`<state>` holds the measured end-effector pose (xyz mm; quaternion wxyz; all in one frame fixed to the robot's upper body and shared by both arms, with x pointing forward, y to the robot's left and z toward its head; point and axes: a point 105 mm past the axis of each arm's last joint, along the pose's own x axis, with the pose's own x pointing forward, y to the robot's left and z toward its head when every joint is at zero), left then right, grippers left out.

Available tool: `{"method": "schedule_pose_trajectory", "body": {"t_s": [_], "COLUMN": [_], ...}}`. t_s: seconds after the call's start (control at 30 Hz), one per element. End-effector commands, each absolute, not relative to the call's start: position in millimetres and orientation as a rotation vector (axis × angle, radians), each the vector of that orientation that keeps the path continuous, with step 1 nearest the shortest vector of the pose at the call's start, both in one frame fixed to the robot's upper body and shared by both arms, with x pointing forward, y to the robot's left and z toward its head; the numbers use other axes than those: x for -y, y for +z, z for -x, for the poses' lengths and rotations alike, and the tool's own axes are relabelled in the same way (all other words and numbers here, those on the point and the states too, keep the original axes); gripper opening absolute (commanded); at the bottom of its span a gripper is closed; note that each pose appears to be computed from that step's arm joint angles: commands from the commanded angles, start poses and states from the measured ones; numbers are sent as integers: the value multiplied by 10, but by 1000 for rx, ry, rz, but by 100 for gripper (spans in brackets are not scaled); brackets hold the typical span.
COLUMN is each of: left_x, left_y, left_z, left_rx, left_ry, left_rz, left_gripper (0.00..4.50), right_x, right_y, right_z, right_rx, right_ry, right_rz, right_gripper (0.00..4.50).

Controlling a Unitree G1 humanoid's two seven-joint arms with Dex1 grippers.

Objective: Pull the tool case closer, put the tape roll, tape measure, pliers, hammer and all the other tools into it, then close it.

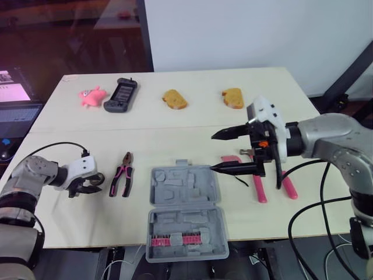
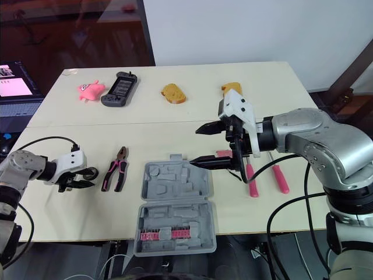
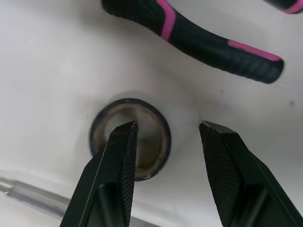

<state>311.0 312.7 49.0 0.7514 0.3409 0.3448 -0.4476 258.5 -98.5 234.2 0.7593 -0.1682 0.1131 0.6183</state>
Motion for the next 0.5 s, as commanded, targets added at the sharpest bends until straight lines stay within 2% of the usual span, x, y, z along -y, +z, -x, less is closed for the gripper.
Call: {"method": "schedule_pose_trajectory", "body": {"t_s": [0.03, 0.1, 0.13, 0.33, 0.5], "left_x": [-3139, -3149, -3175, -3264, -3029], "left_y": [450, 484, 527, 973, 1451], "left_z": [-3107, -3119, -3130, -3235, -3377], "left_rx": [-771, -767, -763, -701, -610], "left_ry": [-975, -970, -959, -929, -1013], "left_rz": [-745, -735, -733, -735, -753], "left_gripper": [130, 37, 5, 5, 5], "right_x": [984, 988, 992, 1047, 1081], "right_y": [2468, 2455, 2447, 2385, 2249], "right_z": [-2523, -2503, -2494, -2456, -2342], "right_rx": [-199, -208, -212, -249, -294], "right_ry": [1345, 1348, 1348, 1337, 1340], "right_rz": [411, 410, 410, 412, 428], "right_gripper": [450, 450, 450, 450, 450]}}
